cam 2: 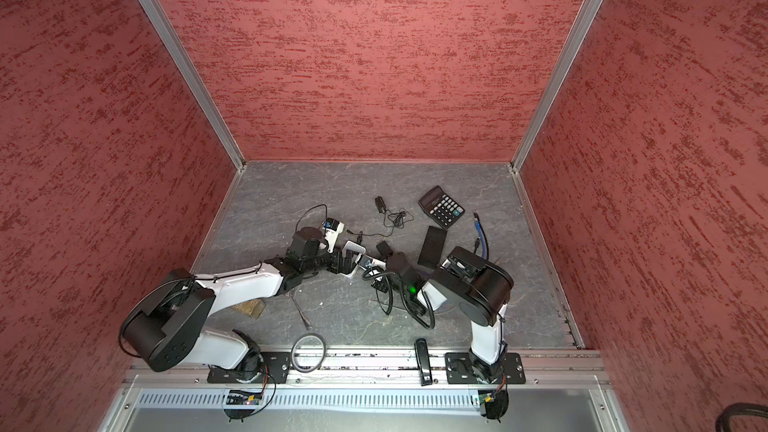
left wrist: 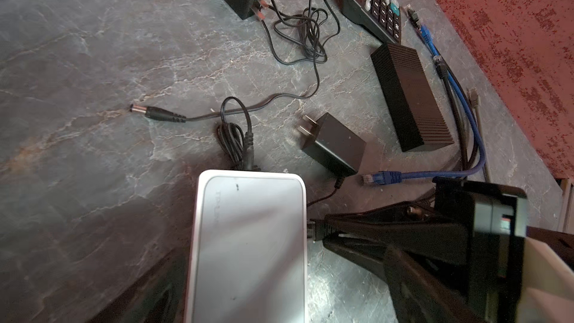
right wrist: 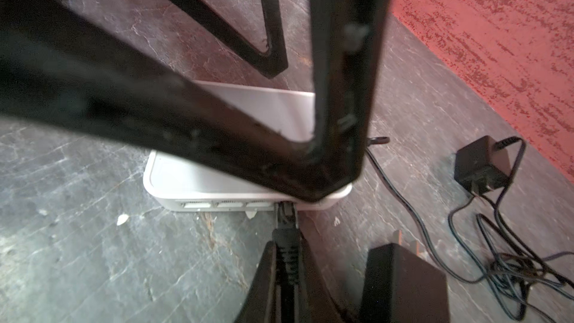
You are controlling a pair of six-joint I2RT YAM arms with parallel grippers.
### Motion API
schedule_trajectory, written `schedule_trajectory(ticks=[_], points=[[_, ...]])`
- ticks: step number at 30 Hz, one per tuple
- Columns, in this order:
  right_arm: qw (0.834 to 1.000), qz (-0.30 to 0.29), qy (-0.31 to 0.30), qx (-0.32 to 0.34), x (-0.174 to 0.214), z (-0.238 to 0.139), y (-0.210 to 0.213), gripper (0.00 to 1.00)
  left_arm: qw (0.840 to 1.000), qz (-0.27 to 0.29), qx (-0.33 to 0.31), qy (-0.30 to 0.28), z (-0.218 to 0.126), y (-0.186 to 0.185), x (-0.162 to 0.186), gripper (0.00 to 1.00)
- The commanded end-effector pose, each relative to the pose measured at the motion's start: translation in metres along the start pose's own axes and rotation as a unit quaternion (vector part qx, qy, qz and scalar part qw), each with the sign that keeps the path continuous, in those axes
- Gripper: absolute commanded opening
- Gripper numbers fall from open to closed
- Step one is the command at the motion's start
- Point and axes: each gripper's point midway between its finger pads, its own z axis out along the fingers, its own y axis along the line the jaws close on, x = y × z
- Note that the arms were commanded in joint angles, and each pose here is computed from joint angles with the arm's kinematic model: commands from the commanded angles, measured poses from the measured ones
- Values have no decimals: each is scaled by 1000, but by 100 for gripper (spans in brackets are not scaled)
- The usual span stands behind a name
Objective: Insert the plug into the switch port
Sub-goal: 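Open the right gripper off the plug while left gripper releases the white box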
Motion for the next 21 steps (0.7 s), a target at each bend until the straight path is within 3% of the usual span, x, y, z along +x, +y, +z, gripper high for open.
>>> schedule_trajectory(ticks=[1, 5, 10, 13, 21], points=[[1000, 7, -17, -5, -11, 4, 1, 0, 1000, -1, -7, -2, -4, 4, 1, 100], [1000, 15, -21, 0, -18, 4, -3, 3, 1000, -1, -7, -8, -5, 4, 1, 100], [999, 34, -35, 13, -30, -3, -14, 28, 1000, 0, -14, -21, -11, 7, 0, 100], [999, 34, -34, 17, -34, -6, -19, 37, 999, 2, -20, -26, -14, 9, 0, 100], [999, 36, -16, -17, -46, -26, -14, 38, 999, 16, -17, -23, -18, 8, 4, 100]])
